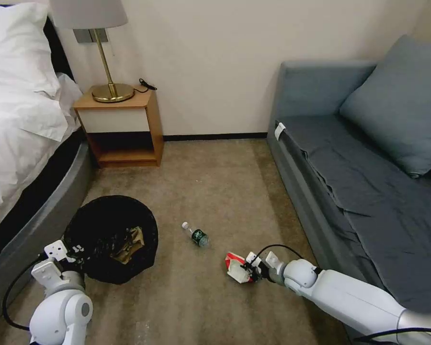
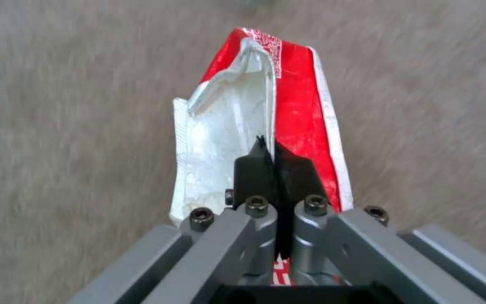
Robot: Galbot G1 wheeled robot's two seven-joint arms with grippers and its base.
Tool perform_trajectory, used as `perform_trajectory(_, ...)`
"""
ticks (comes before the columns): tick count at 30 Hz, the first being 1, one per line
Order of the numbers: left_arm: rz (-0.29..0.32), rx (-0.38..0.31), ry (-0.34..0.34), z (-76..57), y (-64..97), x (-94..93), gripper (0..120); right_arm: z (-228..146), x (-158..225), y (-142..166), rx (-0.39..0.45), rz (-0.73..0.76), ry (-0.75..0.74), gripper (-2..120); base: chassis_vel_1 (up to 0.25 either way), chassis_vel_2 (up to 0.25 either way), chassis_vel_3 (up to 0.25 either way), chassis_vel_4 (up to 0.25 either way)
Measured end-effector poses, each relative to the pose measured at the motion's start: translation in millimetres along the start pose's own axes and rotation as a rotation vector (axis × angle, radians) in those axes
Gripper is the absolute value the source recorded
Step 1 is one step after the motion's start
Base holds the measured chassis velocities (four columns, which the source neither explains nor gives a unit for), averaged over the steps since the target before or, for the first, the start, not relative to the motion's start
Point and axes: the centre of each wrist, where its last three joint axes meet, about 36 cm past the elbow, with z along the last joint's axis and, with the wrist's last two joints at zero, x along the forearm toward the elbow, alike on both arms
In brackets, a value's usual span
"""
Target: Pick up the trash bin, then pick up the garbage on the floor and place it into the trash bin.
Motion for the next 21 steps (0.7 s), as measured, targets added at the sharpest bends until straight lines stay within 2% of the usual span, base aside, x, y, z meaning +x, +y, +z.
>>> perform_trajectory(5, 0.003, -0.002, 0.003, 0.4, -1.5, -1.1, 2, -33.5, 17.7, -10.7, -0.043, 0.026, -0.127, 0, 0.000, 0.000, 0.000, 0.000)
perform_trajectory(7, 0.004, -0.004, 0.007, 1.9, -2.3, -1.9, 2, -62.8, 32.3, -15.5, -0.063, 0.045, -0.225, 0, 0.000, 0.000, 0.000, 0.000)
perform_trajectory(8, 0.004, -0.004, 0.007, 1.9, -2.3, -1.9, 2, -62.8, 32.3, -15.5, -0.063, 0.045, -0.225, 0, 0.000, 0.000, 0.000, 0.000)
perform_trajectory(9, 0.005, -0.005, 0.008, 2.2, -2.9, -1.9, 2, -77.2, 39.2, -16.8, -0.067, 0.051, -0.268, 0, 0.000, 0.000, 0.000, 0.000)
perform_trajectory(10, 0.008, -0.006, 0.009, 2.6, -3.7, -1.7, 2, -107.4, 53.7, -14.9, -0.077, 0.058, -0.354, 0, 0.000, 0.000, 0.000, 0.000)
perform_trajectory(12, 0.012, -0.009, 0.012, 3.7, -5.0, -1.3, 2, -153.7, 74.2, 2.8, -0.101, 0.031, -0.475, 0, 0.000, 0.000, 0.000, 0.000)
perform_trajectory(13, 0.012, -0.009, 0.012, 3.7, -5.0, -1.3, 2, -153.7, 74.2, 2.8, -0.101, 0.031, -0.475, 0, 0.000, 0.000, 0.000, 0.000)
perform_trajectory(16, 0.021, -0.013, 0.017, 5.7, -8.7, -0.4, 2, -210.7, 94.0, 46.9, -0.149, -0.045, -0.601, 0, 0.000, 0.000, 0.000, 0.000)
perform_trajectory(17, 0.021, -0.013, 0.017, 5.7, -8.7, -0.4, 2, -210.7, 94.0, 46.9, -0.149, -0.045, -0.601, 0, 0.000, 0.000, 0.000, 0.000)
perform_trajectory(21, 0.040, -0.015, 0.027, 8.7, -15.5, 3.5, 2, -253.0, 84.6, 112.2, -0.169, -0.151, -0.645, 0, 0.000, 0.000, 0.000, 0.000)
